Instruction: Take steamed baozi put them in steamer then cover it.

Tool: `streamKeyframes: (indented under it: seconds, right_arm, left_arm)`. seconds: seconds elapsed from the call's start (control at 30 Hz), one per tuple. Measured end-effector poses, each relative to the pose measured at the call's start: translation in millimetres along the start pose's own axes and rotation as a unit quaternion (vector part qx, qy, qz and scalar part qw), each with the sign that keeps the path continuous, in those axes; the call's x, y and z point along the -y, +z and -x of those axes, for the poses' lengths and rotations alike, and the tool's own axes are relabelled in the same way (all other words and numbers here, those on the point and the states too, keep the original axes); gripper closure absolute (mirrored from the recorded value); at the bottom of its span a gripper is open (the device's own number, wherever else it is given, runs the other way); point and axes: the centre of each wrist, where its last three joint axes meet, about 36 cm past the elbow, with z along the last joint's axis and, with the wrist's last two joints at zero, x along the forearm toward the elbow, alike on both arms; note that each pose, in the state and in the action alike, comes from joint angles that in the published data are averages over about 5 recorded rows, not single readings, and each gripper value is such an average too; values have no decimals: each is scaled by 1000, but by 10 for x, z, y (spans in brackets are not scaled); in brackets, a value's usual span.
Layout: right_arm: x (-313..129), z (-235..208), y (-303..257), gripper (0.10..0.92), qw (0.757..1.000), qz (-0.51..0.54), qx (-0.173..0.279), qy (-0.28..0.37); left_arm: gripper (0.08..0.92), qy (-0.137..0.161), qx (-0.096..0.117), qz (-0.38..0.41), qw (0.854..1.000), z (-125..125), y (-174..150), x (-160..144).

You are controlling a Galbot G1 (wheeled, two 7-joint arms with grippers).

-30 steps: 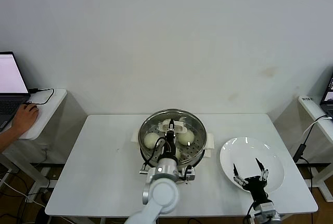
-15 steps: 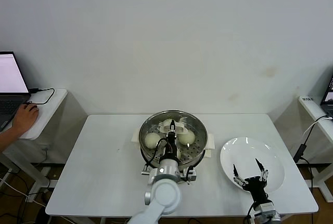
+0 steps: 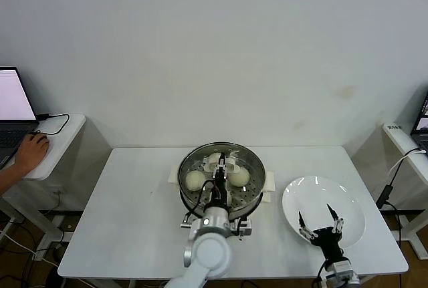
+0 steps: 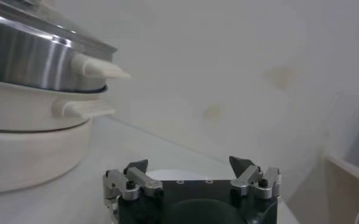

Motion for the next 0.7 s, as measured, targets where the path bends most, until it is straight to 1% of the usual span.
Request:
streamKeyframes:
  seconds: [0.2, 0.33, 0.43, 0.5, 0.57, 0.63, 0.7]
  right_arm:
    - [12, -11, 9, 200, 1000, -2, -1, -1]
    - [33, -21, 31, 200, 1000, -3, -3, -2]
    - [43, -36, 52, 199, 1000, -2, -4, -4]
    - [48, -49, 64, 199, 1000, -2, -4, -5]
    - [52, -63, 70, 200, 1000, -1, -4, -7]
    - [62, -78, 70, 200, 1000, 0, -3, -10]
    - [82, -96, 66, 200, 1000, 1, -2, -12]
  left_arm:
    - [410, -7, 3, -13, 1000, -142, 125, -61]
    - [297, -12, 10, -32, 999, -305, 282, -122]
    - [220, -17, 17, -65, 998, -449, 419, -190]
    - [190, -19, 24, -98, 995, -545, 522, -238]
    - [181, -20, 29, -139, 990, -636, 641, -273]
    - [178, -18, 34, -188, 981, -718, 770, -286]
    - [177, -19, 36, -244, 969, -796, 912, -285]
